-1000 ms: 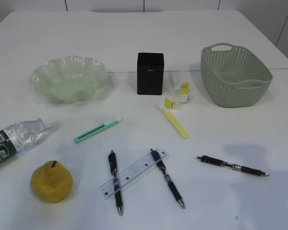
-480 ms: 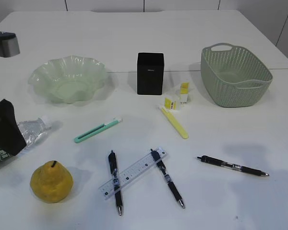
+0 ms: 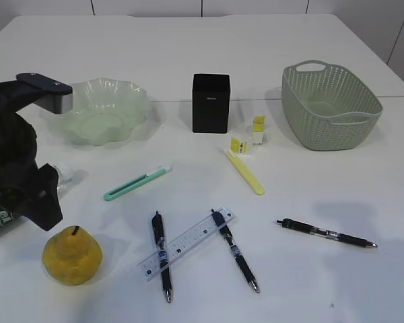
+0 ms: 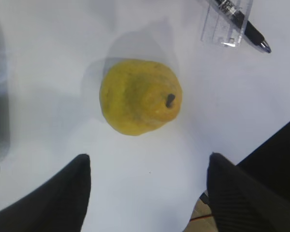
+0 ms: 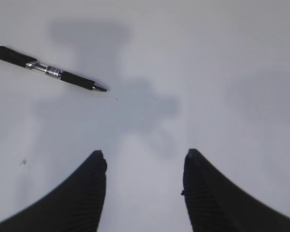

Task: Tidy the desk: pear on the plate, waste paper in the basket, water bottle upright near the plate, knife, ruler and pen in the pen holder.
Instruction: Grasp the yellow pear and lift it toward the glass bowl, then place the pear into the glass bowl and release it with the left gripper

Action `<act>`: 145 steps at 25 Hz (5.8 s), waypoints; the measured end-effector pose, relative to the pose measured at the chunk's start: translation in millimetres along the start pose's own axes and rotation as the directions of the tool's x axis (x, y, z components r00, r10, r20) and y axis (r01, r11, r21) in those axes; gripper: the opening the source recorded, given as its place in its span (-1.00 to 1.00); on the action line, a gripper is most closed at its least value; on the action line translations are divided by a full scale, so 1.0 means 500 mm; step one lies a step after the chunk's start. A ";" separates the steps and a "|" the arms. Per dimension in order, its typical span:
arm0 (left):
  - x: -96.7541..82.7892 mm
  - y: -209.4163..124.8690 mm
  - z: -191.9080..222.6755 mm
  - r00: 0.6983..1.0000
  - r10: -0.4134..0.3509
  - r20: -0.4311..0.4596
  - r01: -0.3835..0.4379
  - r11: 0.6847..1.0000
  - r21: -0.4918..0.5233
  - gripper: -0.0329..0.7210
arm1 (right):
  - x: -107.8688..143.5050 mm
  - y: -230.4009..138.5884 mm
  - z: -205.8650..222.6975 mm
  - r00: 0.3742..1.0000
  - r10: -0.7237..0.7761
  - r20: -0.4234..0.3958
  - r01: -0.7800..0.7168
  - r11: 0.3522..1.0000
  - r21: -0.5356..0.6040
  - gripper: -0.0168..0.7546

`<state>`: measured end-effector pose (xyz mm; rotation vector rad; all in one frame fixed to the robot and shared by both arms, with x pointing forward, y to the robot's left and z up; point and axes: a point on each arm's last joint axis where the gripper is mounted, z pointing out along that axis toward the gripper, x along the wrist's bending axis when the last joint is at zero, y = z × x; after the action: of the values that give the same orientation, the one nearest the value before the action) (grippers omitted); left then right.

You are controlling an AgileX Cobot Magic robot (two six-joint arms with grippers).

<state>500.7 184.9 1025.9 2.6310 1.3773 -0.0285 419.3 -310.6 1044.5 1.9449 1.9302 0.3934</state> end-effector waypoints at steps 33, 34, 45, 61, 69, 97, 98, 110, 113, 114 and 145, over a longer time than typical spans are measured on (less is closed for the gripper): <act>-0.016 0.039 0.112 0.997 0.071 -0.003 -0.071 0.991 0.113 0.49 | -0.001 0.002 0.001 1.000 -0.002 0.005 0.003 1.000 -0.011 0.05; -0.016 0.039 0.113 0.997 0.071 -0.003 -0.070 0.991 0.115 0.49 | -0.001 0.003 0.001 1.000 -0.002 0.005 0.003 1.000 -0.013 0.05; -0.011 0.043 0.150 0.998 0.065 0.008 -0.065 0.984 0.166 0.49 | -0.001 0.004 0.001 1.000 -0.003 0.005 0.003 1.000 -0.019 0.05; -0.010 0.048 0.152 0.998 0.065 0.002 -0.065 0.987 0.144 0.34 | -0.001 0.004 0.001 1.000 -0.003 0.005 0.003 1.000 -0.021 0.05; -0.010 0.046 0.151 0.998 0.066 0.003 -0.066 0.986 0.156 0.03 | -0.001 0.004 0.001 1.000 -0.003 0.005 0.003 1.000 -0.021 0.05; -0.008 0.045 0.148 0.997 0.076 -0.003 -0.074 0.982 0.174 -0.18 | -0.001 0.004 0.001 1.000 -0.003 0.005 0.003 1.000 -0.021 0.05; -0.008 0.045 0.148 0.997 0.076 -0.003 -0.074 0.982 0.174 -0.18 | -0.001 0.004 0.001 1.000 -0.003 0.005 0.003 1.000 -0.021 0.05; -0.008 0.047 0.146 0.997 0.077 -0.005 -0.075 0.982 0.171 -0.19 | -0.001 0.005 0.001 1.000 -0.003 0.005 0.003 1.000 -0.023 0.05; -0.010 0.055 0.136 0.997 0.071 0.005 -0.071 0.984 0.165 -0.19 | -0.001 0.005 0.001 1.000 -0.003 0.005 0.003 1.000 -0.023 0.05; -0.010 0.061 0.129 0.997 0.072 0.005 -0.072 0.985 0.155 -0.19 | -0.001 0.005 0.001 1.000 -0.003 0.005 0.003 1.000 -0.023 0.05; 0.011 0.176 -0.045 0.983 0.036 -0.177 -0.047 0.997 -0.062 -0.19 | -0.001 0.005 0.001 1.000 -0.003 0.005 0.003 1.000 -0.026 0.05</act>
<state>574.2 143.8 1060.0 2.6606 1.3492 0.2567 421.7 -311.1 1045.4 1.9251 1.9152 0.4099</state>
